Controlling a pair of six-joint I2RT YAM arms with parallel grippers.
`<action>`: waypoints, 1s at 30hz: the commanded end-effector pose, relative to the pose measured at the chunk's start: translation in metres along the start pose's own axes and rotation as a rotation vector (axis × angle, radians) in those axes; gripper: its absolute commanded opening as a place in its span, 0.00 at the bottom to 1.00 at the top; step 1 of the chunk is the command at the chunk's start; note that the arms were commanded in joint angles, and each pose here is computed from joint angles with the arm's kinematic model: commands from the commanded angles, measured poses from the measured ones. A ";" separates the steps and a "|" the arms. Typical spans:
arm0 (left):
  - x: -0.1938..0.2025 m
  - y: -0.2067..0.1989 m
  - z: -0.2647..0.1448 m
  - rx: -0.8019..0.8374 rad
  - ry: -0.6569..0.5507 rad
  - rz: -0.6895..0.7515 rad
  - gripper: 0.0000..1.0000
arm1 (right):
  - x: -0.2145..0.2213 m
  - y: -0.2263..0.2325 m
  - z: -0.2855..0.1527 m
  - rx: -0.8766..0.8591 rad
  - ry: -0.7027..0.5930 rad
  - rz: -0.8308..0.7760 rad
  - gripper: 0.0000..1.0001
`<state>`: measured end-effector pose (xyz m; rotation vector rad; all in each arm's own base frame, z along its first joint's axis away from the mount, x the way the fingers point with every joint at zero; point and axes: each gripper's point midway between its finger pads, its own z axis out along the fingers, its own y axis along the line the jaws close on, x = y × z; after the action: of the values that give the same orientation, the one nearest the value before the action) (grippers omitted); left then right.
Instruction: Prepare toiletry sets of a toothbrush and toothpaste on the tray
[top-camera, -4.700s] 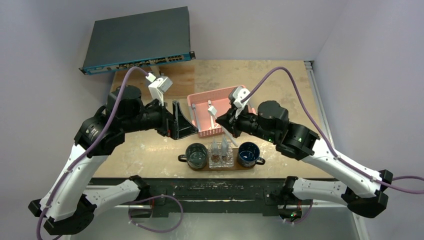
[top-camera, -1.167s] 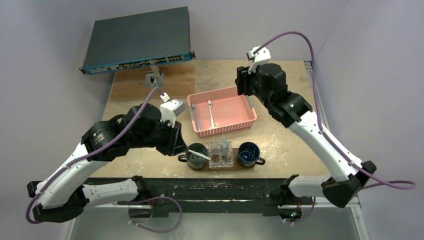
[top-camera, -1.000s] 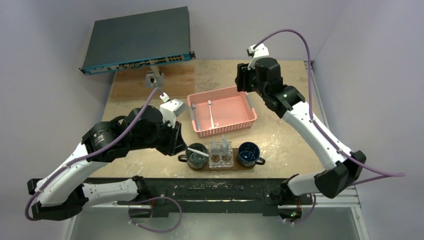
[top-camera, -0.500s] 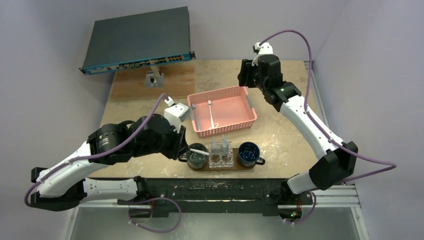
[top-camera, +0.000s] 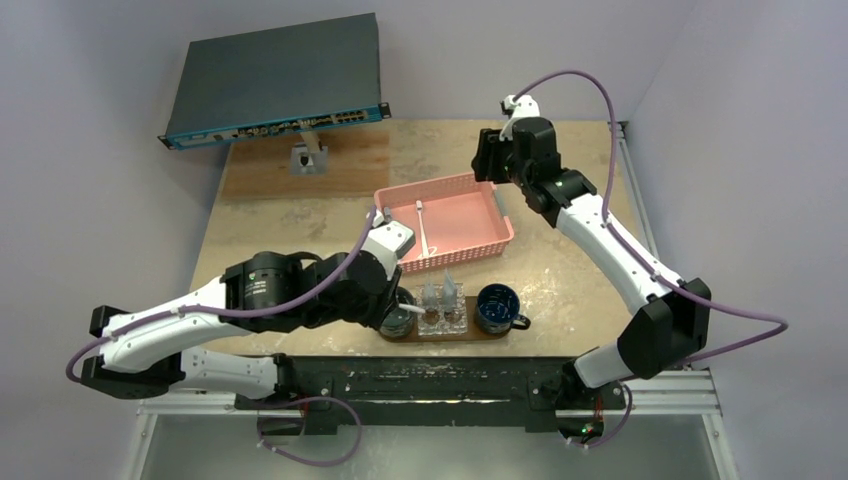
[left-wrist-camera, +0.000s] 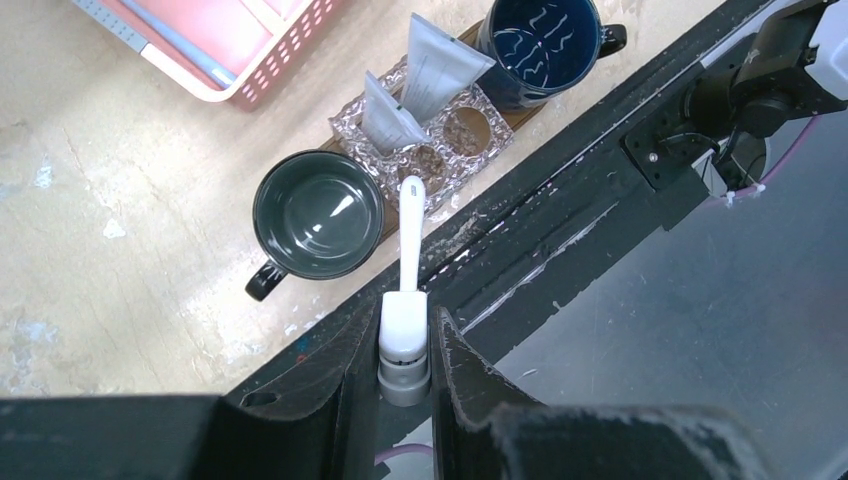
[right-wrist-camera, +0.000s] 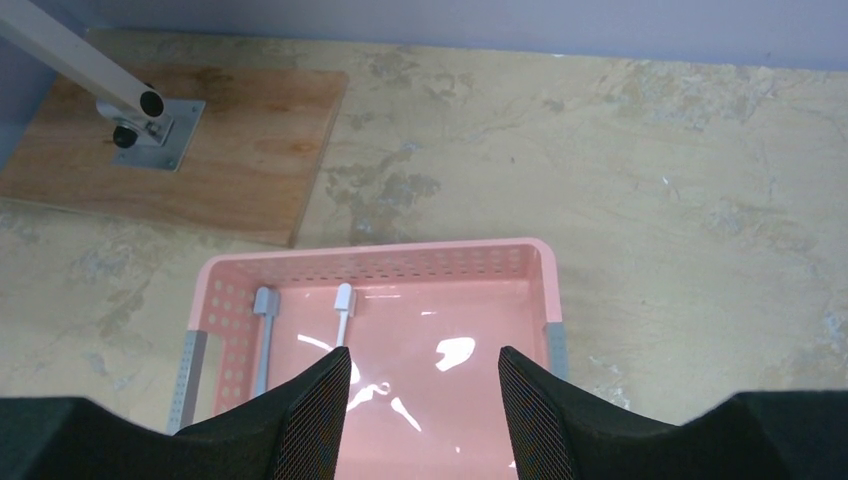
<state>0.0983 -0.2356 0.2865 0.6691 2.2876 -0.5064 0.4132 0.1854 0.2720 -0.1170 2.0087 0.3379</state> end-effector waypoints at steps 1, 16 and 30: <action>-0.012 -0.013 0.002 0.018 -0.047 -0.028 0.00 | -0.010 0.003 -0.005 -0.024 -0.044 0.018 0.59; -0.005 -0.022 0.024 -0.004 -0.014 -0.015 0.00 | -0.003 0.001 -0.008 -0.027 -0.043 0.014 0.58; 0.001 -0.023 0.044 -0.062 0.020 0.011 0.00 | 0.003 -0.001 -0.009 -0.025 -0.036 0.014 0.58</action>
<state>0.1031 -0.2690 0.2593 0.6930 2.3230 -0.4163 0.4050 0.1841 0.2557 -0.1305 2.0296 0.3508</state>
